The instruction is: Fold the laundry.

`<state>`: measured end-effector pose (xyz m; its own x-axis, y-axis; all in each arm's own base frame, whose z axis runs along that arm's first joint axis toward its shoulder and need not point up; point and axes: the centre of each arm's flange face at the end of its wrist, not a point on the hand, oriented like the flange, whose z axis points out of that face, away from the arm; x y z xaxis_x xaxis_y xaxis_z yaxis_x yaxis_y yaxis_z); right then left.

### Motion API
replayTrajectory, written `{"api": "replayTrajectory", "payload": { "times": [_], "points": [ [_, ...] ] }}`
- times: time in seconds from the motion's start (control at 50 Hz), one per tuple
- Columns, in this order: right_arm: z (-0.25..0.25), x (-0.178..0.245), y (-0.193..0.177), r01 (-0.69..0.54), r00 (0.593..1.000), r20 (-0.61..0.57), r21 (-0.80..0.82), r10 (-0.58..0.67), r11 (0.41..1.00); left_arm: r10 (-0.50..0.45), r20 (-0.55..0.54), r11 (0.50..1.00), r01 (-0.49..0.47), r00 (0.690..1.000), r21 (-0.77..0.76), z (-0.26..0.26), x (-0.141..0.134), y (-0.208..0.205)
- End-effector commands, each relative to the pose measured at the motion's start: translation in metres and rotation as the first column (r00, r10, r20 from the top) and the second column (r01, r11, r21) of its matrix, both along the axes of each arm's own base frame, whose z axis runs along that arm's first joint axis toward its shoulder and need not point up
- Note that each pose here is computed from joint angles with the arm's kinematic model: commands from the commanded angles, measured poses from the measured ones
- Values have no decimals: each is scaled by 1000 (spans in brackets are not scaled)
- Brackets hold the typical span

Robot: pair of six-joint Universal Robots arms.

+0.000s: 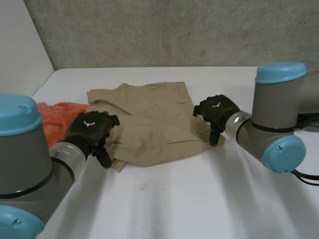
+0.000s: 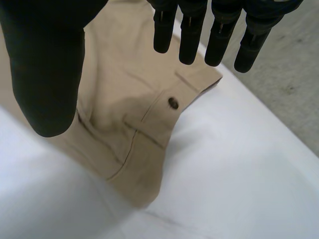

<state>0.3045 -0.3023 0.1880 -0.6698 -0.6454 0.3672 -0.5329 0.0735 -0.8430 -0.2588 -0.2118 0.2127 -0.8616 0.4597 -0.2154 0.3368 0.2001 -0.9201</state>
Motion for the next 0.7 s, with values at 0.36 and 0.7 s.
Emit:
{"api": "replayTrajectory", "payload": {
  "times": [0.36,0.7],
  "points": [
    [7,-47,29,71,994,77,91,-78,993,-59,-43,988,64,997,137,-42,25,-58],
    [-62,-20,-17,0,993,118,33,-4,999,-72,-41,986,77,997,145,-76,12,-92]
  ]
}}
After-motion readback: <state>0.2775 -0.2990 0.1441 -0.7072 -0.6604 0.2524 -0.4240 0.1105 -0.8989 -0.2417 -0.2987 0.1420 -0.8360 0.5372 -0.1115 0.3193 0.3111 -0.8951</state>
